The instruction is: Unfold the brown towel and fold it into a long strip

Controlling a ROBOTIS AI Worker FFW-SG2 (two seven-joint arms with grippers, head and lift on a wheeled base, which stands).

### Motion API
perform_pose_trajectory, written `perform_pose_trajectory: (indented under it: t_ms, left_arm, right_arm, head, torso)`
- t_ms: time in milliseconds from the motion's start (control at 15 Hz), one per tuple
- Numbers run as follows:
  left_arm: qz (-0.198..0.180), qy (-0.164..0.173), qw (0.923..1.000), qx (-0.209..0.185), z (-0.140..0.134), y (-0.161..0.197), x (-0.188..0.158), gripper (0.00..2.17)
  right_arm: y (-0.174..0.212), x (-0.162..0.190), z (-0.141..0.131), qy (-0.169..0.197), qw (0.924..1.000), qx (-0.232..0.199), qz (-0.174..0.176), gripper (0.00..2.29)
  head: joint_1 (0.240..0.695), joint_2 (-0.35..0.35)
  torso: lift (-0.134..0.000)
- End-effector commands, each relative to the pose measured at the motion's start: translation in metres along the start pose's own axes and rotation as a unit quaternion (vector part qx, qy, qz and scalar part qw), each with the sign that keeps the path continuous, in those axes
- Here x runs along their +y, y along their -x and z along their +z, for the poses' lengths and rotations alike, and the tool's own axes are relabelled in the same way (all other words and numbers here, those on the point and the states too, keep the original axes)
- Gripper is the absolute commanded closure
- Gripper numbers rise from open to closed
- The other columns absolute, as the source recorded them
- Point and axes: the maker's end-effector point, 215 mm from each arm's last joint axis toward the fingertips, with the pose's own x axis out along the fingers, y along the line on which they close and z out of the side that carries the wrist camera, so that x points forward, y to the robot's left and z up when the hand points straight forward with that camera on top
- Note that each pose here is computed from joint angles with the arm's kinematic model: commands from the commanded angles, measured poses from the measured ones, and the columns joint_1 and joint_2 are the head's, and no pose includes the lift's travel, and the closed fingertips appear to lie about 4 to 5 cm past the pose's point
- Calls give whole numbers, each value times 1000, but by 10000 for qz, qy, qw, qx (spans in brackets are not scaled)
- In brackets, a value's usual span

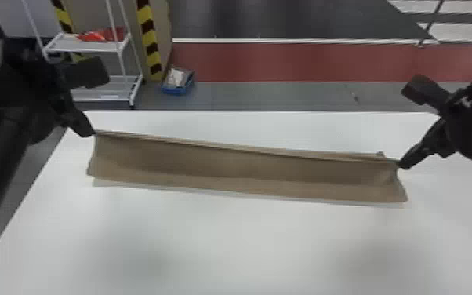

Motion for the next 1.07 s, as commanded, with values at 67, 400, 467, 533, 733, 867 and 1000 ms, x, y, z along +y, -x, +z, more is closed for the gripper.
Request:
perform_pose_trajectory:
  t_ms: [67, 400, 467, 533, 733, 867, 1000]
  left_arm:
    - [82, -26, 10000, -19, 5, -1, 2, 2064]
    - [149, -40, 9999, 43, 5, -3, 8, 2064]
    - [166, -42, 9998, 52, 4, -4, 8, 2064]
    - [156, -52, 9998, 68, 3, -6, 7, 2064]
    - [194, -49, 9998, 95, 2, -8, 10, 2064]
    - [217, -49, 9997, 92, 2, -7, 11, 2064]
    - [240, -53, 9997, 95, 3, -8, 11, 2064]
  right_arm:
    - [5, -1, 11, 6, 10000, -81, -2, 2040]
    - [7, -5, 11, 8, 10000, -34, -1, 2040]
    - [4, -4, 9, 5, 10000, -3, 25, 2040]
    - [3, -5, 7, -2, 10000, 33, 28, 2040]
    - [0, -4, 5, 22, 9999, 112, 36, 2037]
    - [-1, -4, 3, 25, 9999, 145, 50, 2040]
    - [-2, -3, 3, 19, 9998, 161, 62, 2040]
  head:
    - [691, -8]
    - [677, -7]
    - [676, -7]
    - [677, -7]
    - [680, -7]
    - [682, -6]
    - [682, -7]
  torso:
    - [-123]
    - [-123]
    - [-123]
    - [-123]
    - [-123]
    - [-123]
    - [-123]
